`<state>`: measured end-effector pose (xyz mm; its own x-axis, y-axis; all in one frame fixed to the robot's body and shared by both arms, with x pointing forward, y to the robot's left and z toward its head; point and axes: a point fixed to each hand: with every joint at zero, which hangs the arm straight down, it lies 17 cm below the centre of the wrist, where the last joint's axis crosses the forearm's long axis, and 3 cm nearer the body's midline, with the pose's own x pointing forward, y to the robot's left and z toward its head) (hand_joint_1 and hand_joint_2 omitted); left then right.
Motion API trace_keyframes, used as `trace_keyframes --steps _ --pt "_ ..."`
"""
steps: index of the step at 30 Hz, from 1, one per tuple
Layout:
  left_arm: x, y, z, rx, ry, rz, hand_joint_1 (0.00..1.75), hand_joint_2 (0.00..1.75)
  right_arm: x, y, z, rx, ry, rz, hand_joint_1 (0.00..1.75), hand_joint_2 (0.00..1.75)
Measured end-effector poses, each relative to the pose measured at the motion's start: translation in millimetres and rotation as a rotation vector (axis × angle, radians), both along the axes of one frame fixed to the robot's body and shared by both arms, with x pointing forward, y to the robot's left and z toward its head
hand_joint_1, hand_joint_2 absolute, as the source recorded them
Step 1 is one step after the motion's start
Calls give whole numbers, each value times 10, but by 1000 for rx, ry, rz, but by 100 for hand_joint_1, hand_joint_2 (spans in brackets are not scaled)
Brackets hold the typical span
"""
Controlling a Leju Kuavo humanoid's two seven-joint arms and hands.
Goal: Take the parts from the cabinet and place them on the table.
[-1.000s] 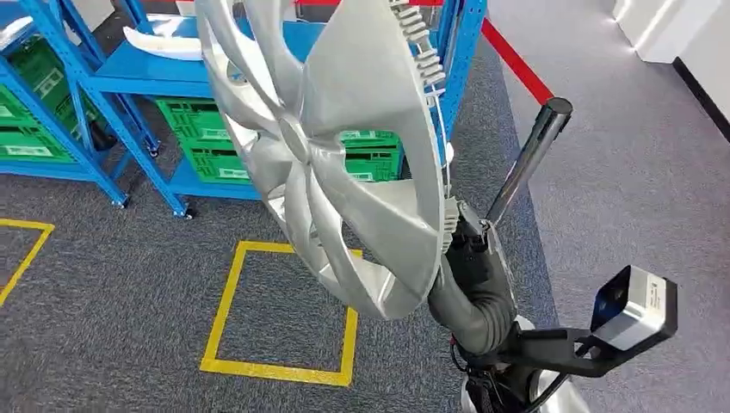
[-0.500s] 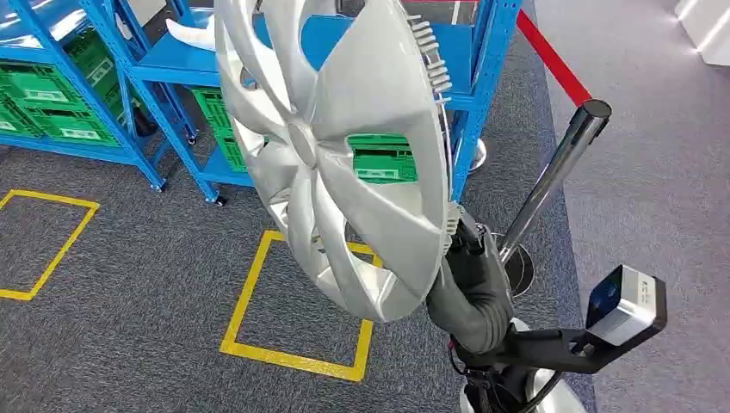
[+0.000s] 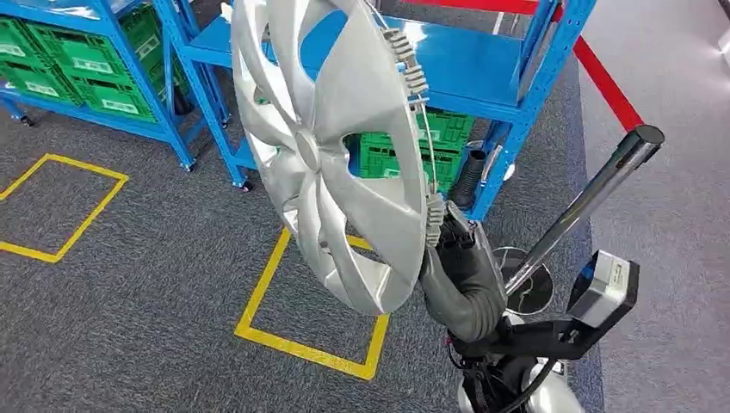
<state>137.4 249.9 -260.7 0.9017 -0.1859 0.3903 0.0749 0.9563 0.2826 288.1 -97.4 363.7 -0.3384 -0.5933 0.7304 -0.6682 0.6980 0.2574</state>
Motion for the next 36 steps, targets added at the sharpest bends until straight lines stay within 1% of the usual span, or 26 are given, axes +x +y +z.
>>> trace_keyframes --steps 4,10,16,29,36 --pt "20 -29 8 -7 -9 -1 0 175 12 46 16 -20 0 11 175 175" --pt "85 -27 33 -10 -35 29 0 175 59 121 123 -43 -14 39 175 175" --pt "69 -83 35 -26 -38 41 0 175 85 174 215 -51 -34 55 175 175" --pt "-48 -140 -2 -38 12 64 0 175 78 299 296 -66 -53 90 175 175" --pt "-17 -161 6 -42 7 63 0 175 62 370 225 -81 -39 107 175 175"
